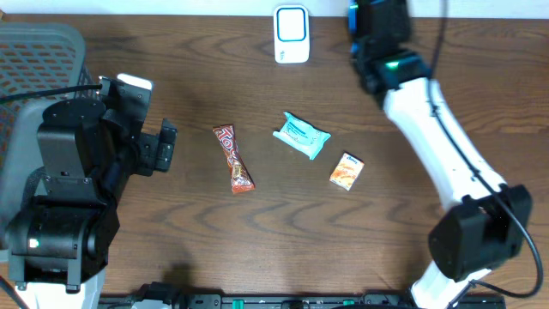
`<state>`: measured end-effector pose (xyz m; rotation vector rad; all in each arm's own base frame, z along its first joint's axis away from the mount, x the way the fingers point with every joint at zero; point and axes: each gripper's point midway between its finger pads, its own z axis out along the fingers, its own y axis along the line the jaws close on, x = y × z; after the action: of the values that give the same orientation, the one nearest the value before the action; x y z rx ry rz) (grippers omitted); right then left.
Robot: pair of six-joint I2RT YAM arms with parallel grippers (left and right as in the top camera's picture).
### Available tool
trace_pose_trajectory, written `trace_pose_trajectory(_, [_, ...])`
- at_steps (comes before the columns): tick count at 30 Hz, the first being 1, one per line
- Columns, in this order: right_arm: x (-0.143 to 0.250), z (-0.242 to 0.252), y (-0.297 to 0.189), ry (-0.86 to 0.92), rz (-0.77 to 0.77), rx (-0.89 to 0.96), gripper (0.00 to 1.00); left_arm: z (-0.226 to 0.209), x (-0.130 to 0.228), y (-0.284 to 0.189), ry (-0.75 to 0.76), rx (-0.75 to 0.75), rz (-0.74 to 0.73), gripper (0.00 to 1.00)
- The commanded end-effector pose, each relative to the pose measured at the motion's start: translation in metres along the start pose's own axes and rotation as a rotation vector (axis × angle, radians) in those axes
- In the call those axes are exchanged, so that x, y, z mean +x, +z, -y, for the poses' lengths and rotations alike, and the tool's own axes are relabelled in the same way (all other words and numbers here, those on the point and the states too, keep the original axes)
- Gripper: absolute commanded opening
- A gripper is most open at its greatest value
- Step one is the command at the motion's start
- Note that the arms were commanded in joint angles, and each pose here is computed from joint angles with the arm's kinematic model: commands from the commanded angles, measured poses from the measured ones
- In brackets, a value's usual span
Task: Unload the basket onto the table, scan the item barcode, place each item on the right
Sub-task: 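Carry the bottle to the right edge and set it down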
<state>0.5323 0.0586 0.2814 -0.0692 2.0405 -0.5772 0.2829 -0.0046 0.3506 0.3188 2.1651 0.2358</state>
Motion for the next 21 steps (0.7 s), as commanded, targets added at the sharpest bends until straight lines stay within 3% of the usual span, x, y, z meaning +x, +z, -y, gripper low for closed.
trace_pose_trajectory(1, [0.049,0.062,0.019,0.134,-0.170,0.181,0.59,0.001,0.001,0.001,-0.018,0.009,-0.002,0.98])
trace_pose_trajectory(8, [0.147,0.120,0.041,0.452,-0.502,0.120,0.53,0.001,0.001,0.001,-0.018,0.009,-0.002,0.98])
trace_pose_trajectory(14, [0.202,0.176,0.047,0.745,-0.647,0.119,0.51,0.001,0.001,0.001,-0.018,0.009,-0.002,0.98])
trace_pose_trajectory(21, [0.271,0.226,0.056,0.902,-0.782,0.173,0.51,0.001,0.001,0.001,-0.018,0.009,-0.002,0.98])
